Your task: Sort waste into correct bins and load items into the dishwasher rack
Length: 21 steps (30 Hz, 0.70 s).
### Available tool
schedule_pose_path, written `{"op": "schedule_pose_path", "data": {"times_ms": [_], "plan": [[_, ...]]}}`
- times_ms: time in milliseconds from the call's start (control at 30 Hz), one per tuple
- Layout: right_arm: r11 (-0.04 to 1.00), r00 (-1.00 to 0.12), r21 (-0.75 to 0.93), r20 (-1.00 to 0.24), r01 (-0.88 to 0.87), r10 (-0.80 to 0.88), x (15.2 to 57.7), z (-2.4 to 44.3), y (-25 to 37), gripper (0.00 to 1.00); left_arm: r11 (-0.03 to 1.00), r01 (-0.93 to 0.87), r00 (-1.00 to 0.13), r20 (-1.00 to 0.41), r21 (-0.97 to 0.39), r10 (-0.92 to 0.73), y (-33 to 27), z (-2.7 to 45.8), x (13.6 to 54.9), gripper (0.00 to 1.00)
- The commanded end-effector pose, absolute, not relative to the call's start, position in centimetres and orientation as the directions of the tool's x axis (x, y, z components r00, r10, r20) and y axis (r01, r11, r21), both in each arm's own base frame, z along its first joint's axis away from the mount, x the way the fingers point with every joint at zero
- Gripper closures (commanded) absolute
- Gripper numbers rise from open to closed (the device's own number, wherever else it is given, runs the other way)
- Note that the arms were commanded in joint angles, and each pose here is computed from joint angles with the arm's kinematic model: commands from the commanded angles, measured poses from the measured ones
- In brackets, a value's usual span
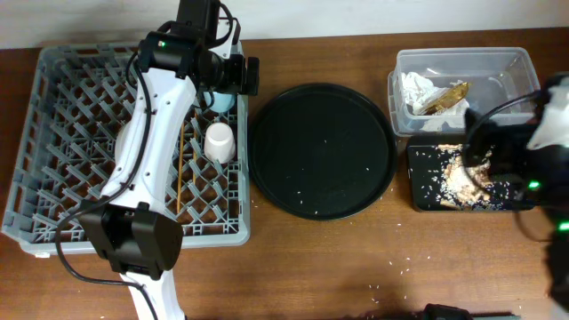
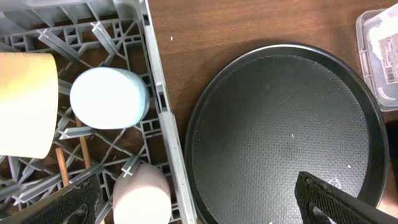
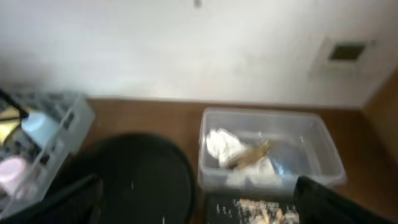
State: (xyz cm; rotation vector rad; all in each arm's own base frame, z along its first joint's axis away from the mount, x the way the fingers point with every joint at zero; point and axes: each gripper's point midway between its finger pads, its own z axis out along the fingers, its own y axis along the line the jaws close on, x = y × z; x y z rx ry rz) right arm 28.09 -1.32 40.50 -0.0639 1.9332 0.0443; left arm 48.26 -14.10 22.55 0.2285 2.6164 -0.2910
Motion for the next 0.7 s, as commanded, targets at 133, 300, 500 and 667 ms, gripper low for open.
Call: {"op": "schedule_pose_path", "data": {"times_ms": [133,300,500,667], "plan": [[0.982,-0.143,-0.043,-0.987,-0.184,-0.07,26.0,31.3,2.0,0.01,0.961,0.222,-0.848,-0.519,-0.164,0.107,-14.1,23.7,48.5,0.01],[0.979,0.002,-0.081,-0.997,-0.186,-0.082,24.6,25.5,2.5,0.02,0.961,0.222,-0.848,-0.519,-0.164,0.107,-14.1,23.7,48.5,0.01],[0.983,0.116,-0.111,-0.989,-0.148,-0.094,24.3,22.7,2.0,0.02,0.961,0.222,-0.848,-0.519,-0.164,0.108,-14.1,23.7,48.5,0.01],[0.988,0.125,-0.11,-0.988,-0.112,-0.096,24.4,21.0,1.4,0.02,0.961,0.222,-0.848,-0.519,-0.164,0.107,-14.1,23.7,48.5,0.01]]}}
